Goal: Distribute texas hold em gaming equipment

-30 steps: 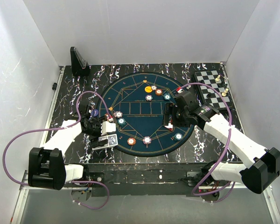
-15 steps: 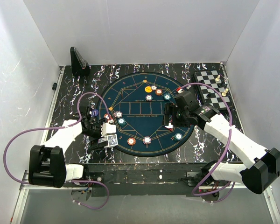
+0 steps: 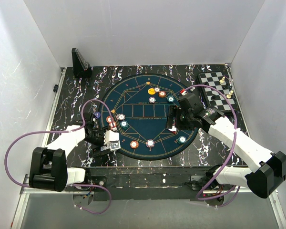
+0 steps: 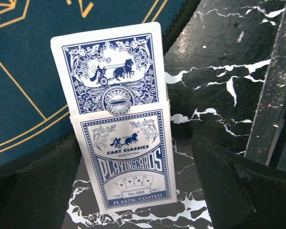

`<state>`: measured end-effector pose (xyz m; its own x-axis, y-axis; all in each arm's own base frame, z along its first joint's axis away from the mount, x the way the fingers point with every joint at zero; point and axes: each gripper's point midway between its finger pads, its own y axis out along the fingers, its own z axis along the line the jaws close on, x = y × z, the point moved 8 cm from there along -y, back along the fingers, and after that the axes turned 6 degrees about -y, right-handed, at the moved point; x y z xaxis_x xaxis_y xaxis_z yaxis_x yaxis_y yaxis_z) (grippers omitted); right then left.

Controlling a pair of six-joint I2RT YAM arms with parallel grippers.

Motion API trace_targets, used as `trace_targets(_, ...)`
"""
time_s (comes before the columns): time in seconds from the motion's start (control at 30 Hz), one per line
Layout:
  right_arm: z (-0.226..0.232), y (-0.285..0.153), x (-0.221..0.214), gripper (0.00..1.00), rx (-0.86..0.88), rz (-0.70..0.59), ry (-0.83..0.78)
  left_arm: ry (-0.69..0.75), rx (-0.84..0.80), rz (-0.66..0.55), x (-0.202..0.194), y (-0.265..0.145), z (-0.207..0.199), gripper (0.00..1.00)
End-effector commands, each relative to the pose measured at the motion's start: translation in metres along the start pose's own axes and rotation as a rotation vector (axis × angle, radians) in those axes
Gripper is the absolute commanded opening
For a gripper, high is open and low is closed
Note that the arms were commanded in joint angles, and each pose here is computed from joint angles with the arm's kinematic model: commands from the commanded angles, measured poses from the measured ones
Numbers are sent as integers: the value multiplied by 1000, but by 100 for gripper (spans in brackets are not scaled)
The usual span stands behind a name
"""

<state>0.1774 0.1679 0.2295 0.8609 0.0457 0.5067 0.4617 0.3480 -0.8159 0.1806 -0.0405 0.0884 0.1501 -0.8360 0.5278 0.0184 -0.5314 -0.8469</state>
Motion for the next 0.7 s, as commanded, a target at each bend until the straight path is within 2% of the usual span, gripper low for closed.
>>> trace_targets(0.0, 2, -4, 1, 87, 19, -13, -10, 22, 68, 2, 1, 1, 11, 98)
trace_targets(0.27, 1, -3, -2, 85, 25, -10, -8, -6, 139, 39, -6, 8, 25, 98)
trace_targets(0.33, 2, -3, -2, 83, 36, -10, -8, -25, 138, 38, -5, 9, 27, 89)
trace_targets(0.5, 7, -1, -2, 80, 80, -3, -6, -68, 148, -3, 6, 0, 29, 57)
trace_targets(0.57, 11, 1, -3, 80, 112, 14, -8, -64, 151, -25, 12, -6, 27, 53)
trace_targets(0.67, 16, 3, -1, 80, 152, 15, -11, -59, 150, -58, 22, -19, 21, 54)
